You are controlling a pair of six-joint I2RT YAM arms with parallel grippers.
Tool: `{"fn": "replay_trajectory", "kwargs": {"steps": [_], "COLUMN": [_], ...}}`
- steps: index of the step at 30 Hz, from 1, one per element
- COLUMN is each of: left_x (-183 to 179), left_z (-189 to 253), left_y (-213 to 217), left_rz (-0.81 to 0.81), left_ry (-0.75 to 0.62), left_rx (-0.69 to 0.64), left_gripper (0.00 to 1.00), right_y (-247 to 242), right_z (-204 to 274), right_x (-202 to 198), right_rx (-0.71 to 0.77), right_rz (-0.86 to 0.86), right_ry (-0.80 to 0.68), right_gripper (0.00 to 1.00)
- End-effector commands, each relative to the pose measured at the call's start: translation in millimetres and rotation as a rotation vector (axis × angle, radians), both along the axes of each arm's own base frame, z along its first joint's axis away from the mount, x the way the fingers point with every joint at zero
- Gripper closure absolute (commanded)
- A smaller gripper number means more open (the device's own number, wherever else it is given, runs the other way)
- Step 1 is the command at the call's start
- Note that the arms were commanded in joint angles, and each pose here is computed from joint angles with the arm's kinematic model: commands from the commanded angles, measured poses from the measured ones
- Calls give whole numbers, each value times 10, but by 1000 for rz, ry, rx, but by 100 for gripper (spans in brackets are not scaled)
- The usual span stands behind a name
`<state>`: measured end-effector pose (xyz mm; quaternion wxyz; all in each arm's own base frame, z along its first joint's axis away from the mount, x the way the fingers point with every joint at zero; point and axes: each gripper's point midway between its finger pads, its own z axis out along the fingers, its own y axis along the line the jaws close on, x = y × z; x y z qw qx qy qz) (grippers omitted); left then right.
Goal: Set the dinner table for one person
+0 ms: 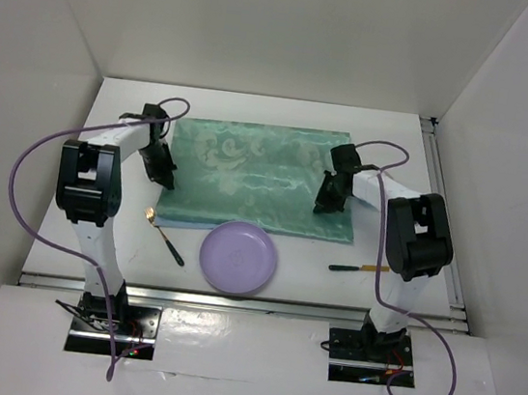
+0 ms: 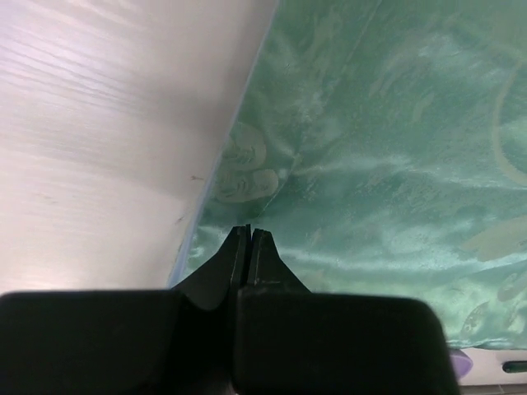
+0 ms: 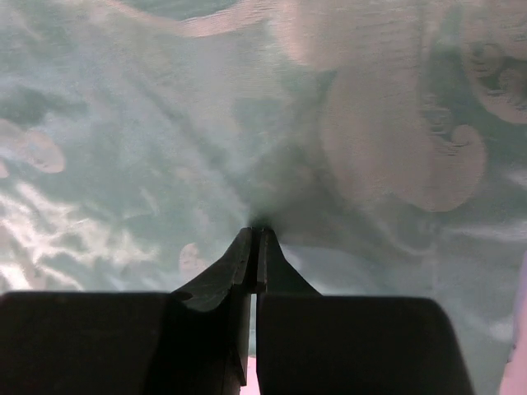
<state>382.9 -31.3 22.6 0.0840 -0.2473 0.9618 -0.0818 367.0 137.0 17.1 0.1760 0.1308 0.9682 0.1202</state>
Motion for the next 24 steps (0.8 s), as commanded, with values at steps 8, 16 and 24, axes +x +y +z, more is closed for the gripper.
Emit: {"fn": "replay_trajectory", "kwargs": {"steps": [8, 16, 24], "left_x": [450, 177, -8], "left_z": [1392, 1985, 1999], "left_y": [-89, -207, -368], "left_rz": [-99, -130, -162], "left_ry": [-283, -441, -493], "left_rx": [136, 106, 47], "left_gripper": [54, 52, 52], "right_y": [314, -1133, -1939], "right_z": [1550, 1890, 1518], "right_x": [411, 164, 192], "right_rx": [21, -73, -63], "right_rz": [38, -312, -460], "right_ry": [-354, -418, -291], "right_gripper": [67, 45, 36]}}
